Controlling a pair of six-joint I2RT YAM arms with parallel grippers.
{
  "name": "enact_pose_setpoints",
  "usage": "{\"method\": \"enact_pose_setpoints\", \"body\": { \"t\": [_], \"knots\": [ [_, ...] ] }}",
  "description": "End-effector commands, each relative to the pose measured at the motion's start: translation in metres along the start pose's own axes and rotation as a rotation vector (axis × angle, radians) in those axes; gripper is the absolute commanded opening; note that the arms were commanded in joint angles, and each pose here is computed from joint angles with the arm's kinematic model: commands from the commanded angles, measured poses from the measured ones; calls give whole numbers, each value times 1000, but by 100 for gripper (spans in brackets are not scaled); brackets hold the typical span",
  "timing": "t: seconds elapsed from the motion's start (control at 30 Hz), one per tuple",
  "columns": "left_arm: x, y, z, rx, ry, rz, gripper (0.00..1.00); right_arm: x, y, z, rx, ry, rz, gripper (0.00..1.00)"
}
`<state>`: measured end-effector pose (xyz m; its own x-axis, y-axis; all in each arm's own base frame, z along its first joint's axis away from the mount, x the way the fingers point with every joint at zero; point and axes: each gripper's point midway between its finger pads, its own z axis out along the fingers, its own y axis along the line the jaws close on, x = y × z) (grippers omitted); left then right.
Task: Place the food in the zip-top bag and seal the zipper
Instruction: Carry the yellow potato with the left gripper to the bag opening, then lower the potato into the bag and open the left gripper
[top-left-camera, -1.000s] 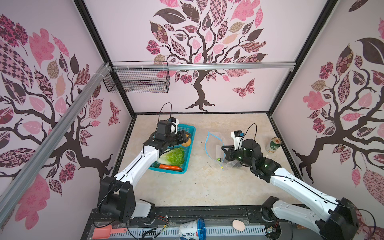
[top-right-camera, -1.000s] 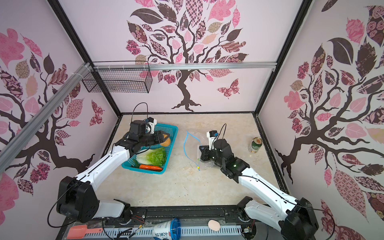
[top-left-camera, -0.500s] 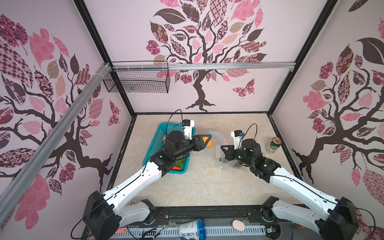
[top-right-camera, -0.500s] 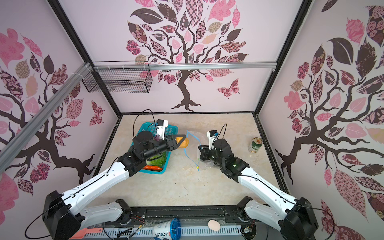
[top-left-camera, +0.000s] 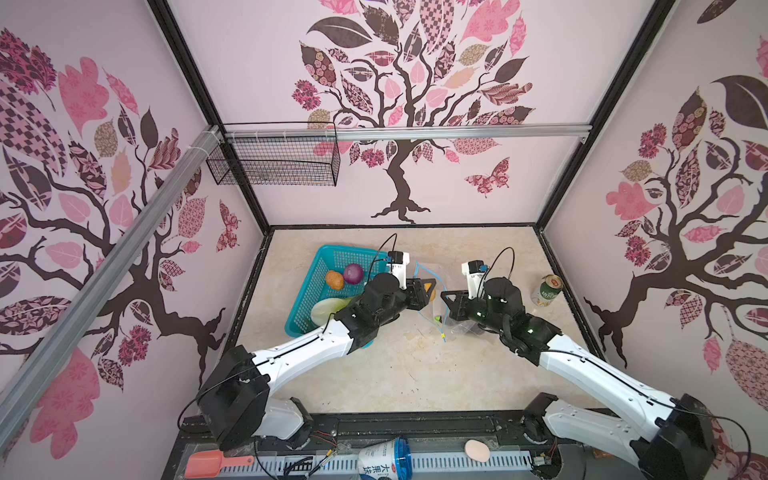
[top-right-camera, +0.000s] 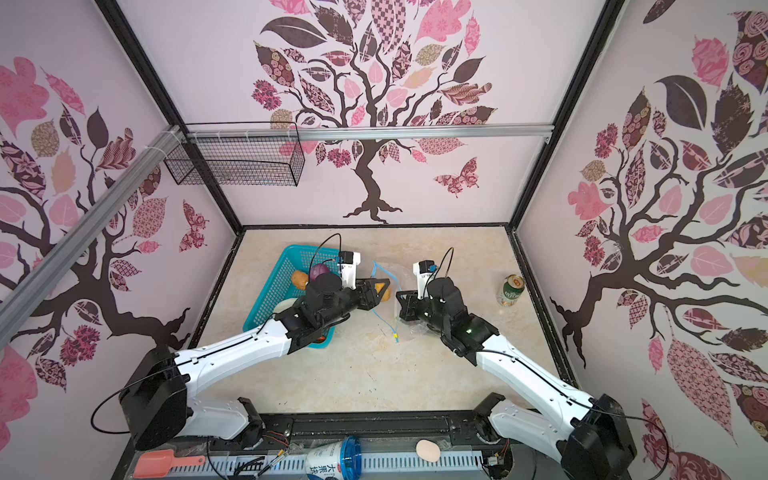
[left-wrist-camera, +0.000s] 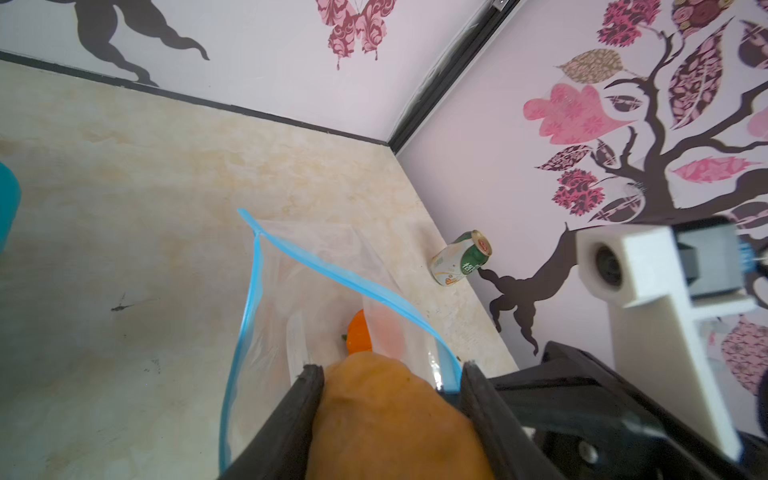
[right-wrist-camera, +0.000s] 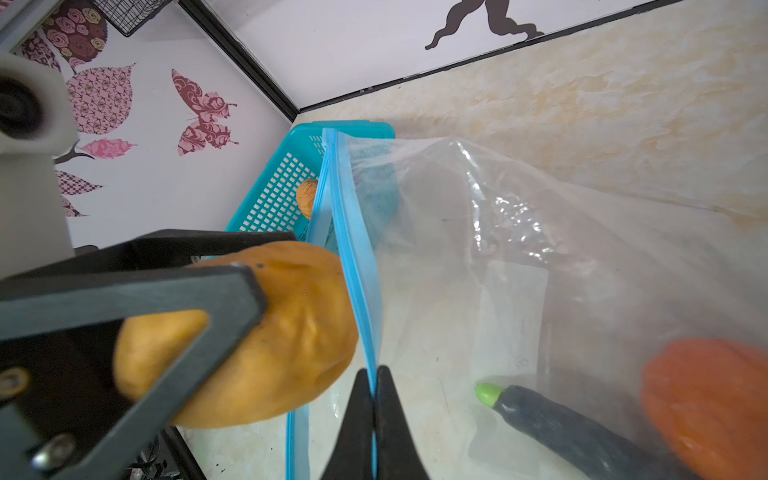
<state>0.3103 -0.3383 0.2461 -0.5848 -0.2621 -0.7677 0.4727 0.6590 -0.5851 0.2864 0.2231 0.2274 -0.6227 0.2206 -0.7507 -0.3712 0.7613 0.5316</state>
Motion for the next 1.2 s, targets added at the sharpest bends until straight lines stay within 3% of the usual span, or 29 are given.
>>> {"method": "enact_pose_setpoints", "body": {
  "t": [0.0, 0.23, 0.5, 0.8, 1.17],
  "knots": [
    [13, 8, 5, -48, 18, 45, 52, -14, 10, -3, -27, -37, -1, 0],
    [43, 28, 21, -171, 164, 105, 53, -12, 9, -2, -29, -31, 0, 0],
    [66, 31, 37, -182, 270, 106, 58, -5, 5, 1, -23, -15, 5, 0],
    [61, 19, 39, -147, 284, 95, 81, -2, 3, 2, -19, -8, 7, 0],
    [27, -2, 17, -82, 232, 62, 84, -6, 2, -1, -5, -20, -12, 0]
  ]
}}
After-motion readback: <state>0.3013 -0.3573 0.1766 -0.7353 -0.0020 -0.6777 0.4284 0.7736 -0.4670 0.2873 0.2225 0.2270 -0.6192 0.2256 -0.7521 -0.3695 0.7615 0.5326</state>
